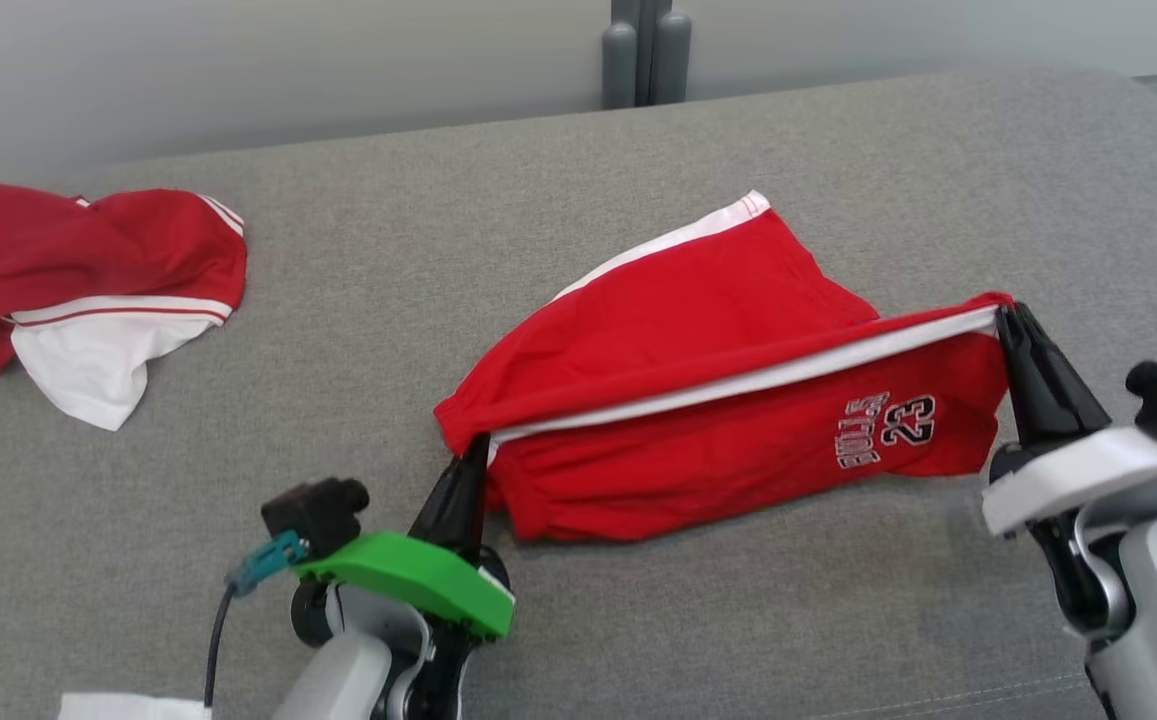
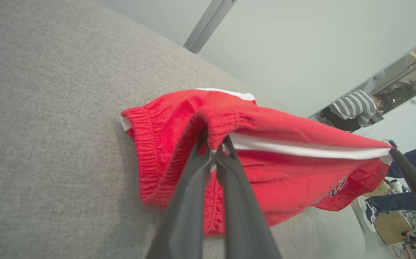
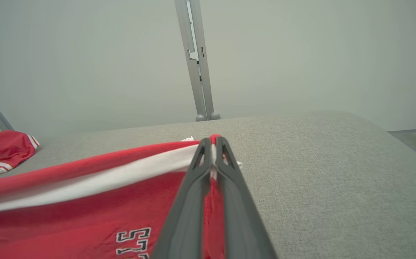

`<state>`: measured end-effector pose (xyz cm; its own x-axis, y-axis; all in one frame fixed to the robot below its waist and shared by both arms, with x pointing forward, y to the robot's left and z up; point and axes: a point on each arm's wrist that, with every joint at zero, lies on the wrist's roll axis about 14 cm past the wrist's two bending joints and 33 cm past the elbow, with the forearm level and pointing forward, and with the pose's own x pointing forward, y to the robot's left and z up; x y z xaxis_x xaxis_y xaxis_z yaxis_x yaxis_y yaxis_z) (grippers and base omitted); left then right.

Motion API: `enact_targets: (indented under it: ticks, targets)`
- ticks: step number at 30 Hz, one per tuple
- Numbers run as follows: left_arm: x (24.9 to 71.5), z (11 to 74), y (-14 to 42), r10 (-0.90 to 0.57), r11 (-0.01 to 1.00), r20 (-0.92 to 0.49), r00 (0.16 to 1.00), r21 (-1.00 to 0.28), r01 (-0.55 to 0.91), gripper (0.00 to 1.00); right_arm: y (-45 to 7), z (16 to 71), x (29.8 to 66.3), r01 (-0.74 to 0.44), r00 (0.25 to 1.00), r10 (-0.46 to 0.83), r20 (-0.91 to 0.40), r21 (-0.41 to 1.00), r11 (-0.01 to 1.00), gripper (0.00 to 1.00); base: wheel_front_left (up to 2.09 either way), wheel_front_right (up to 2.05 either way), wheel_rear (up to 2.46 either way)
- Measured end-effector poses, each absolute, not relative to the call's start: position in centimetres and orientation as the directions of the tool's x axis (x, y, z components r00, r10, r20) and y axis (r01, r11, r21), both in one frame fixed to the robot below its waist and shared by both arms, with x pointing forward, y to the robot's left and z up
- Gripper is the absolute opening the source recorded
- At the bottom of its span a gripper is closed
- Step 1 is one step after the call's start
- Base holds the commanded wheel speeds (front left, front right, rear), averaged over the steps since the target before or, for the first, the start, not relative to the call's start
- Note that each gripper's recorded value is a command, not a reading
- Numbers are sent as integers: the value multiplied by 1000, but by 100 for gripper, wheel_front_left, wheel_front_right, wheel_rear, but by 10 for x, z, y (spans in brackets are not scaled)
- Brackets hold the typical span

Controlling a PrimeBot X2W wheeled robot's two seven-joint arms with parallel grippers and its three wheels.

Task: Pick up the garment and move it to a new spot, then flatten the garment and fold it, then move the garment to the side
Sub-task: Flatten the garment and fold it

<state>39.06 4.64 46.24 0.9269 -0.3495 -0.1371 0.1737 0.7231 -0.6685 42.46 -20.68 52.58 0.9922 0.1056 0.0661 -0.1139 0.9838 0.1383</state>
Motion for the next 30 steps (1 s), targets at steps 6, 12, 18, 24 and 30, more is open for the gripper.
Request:
enact_targets:
  ticks: [6, 12, 18, 24, 30]
  targets:
    - [430, 458, 58, -291, 743, -171, 941, -660, 110, 0, -187, 521, 479, -178, 984, 175, 35, 112, 978, 0, 0, 0, 0]
    - [455, 442, 71, -243, 760, -221, 944, -649, 44, 0, -167, 504, 528, -218, 975, 222, -23, 109, 970, 0, 0, 0, 0]
    - [467, 430, 74, -222, 747, -255, 941, -665, -5, 0, -148, 477, 560, -250, 960, 260, -103, 97, 963, 0, 0, 0, 0]
    - [469, 419, 78, -203, 749, -293, 934, -661, -45, 0, -129, 456, 579, -285, 941, 296, -165, 85, 955, 0, 0, 0, 0]
    - [468, 418, 74, -213, 745, -304, 929, -666, -47, 0, -123, 445, 590, -291, 932, 298, -207, 67, 955, 0, 0, 0, 0]
